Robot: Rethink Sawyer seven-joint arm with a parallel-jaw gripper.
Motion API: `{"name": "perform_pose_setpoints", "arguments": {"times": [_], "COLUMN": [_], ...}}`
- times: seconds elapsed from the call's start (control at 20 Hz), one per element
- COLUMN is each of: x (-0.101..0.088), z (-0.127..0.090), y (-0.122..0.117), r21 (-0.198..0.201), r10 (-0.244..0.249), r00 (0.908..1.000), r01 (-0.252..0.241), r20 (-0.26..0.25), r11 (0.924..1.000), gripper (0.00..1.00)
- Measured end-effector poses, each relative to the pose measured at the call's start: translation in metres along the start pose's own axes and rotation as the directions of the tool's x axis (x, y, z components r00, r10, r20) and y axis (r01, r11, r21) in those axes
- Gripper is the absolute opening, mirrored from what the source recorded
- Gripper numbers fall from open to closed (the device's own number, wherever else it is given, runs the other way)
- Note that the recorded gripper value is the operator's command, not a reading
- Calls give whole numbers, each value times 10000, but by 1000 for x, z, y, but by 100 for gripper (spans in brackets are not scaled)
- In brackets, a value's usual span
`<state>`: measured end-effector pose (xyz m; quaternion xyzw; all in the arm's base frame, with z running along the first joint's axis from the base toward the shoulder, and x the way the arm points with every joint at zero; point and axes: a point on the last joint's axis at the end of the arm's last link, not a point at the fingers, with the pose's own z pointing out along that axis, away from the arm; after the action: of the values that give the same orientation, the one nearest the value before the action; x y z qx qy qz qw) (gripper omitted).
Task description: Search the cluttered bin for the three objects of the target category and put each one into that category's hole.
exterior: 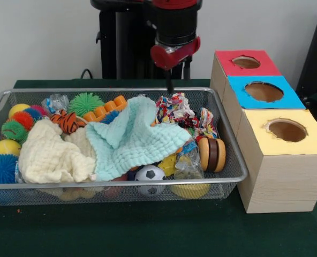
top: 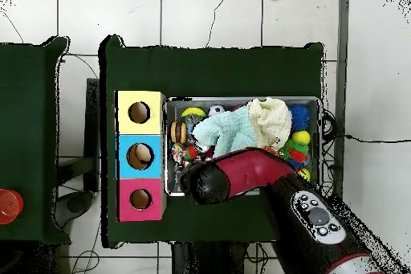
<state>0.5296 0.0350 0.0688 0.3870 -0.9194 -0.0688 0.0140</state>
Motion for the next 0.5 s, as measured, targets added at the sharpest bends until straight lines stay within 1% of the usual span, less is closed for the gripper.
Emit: {"name": "perform_pose_setpoints", "arguments": {"times": [0.05, 0.15, 0.2, 0.25, 0.35, 0.5], "x": [-2, -1, 4, 7, 15, 32], "z": [4, 6, 13, 16, 25, 44], "y": [17, 25, 42, 48, 57, 67], "r21": [-160, -240, -337, -364, -356, -126], "r10": [3, 19, 50, 107, 269, 581], "r00": [9998, 9995, 9983, 9978, 9967, 9960], "r01": [-6, -27, -70, -131, -297, -591], "r20": [-188, -308, -574, -659, -761, -682], "r11": [9999, 9997, 9994, 9993, 9989, 9982], "gripper": [100, 100, 100, 100, 100, 100]}}
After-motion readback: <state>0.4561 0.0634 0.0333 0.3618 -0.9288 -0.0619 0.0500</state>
